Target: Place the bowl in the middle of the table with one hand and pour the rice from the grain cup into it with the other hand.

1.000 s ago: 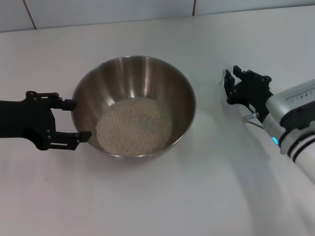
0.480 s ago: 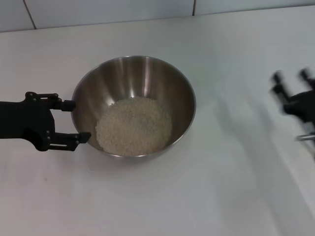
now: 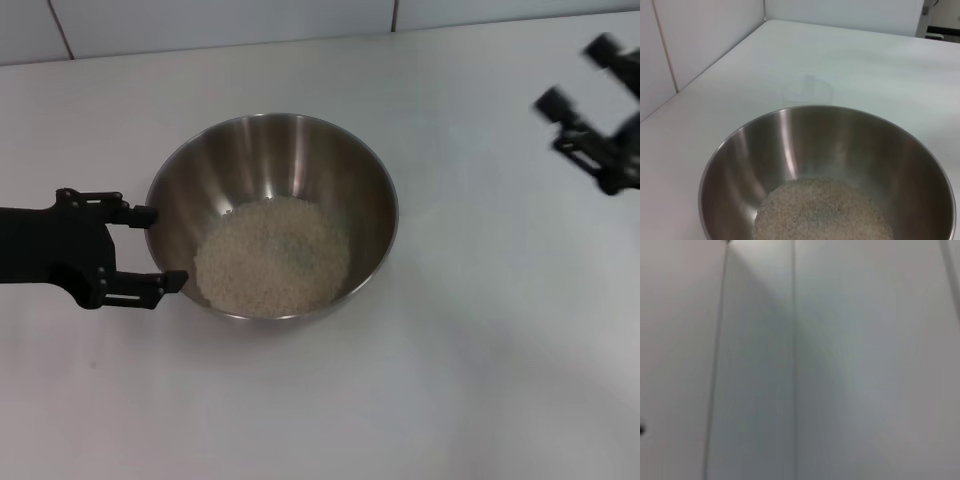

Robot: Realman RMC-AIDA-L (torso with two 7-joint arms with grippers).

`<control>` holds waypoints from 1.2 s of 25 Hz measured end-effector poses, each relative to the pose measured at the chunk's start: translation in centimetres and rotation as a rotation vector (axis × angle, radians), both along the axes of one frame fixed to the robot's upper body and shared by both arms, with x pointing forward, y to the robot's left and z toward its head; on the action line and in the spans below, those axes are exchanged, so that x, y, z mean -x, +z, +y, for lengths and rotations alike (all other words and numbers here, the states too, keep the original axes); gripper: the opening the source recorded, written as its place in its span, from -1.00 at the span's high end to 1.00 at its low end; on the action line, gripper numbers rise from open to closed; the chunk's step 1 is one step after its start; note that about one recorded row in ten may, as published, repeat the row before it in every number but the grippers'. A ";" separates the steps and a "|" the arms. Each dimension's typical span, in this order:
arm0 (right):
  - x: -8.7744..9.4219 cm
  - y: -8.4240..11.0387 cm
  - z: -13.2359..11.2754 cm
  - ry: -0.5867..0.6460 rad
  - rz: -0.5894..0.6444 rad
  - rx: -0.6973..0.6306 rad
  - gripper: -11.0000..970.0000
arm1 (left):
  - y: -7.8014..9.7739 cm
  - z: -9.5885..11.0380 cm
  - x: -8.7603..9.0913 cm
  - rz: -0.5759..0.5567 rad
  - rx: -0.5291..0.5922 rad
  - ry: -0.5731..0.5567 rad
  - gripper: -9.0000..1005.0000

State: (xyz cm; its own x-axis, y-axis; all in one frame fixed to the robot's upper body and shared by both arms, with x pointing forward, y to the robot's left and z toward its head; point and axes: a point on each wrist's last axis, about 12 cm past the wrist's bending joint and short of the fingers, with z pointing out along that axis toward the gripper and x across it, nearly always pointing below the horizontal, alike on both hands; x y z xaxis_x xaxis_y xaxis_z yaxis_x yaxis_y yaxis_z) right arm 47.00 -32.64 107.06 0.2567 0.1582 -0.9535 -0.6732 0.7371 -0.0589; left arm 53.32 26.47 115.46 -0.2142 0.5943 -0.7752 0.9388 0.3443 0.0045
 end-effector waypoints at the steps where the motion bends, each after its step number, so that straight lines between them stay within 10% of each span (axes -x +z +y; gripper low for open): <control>1: -1.7 0.7 0.0 0.069 0.066 0.082 -0.56 | 0.0 -0.1 0.0 0.000 0.000 -0.003 -0.63; 13: -6.3 5.5 1.8 0.313 0.311 0.382 -0.56 | 0.1 -0.9 -0.4 0.002 -0.015 -0.031 -0.63; 30: -8.8 7.4 3.3 0.476 0.453 0.524 -0.55 | 0.2 -1.0 -0.5 0.003 -0.020 -0.032 -0.63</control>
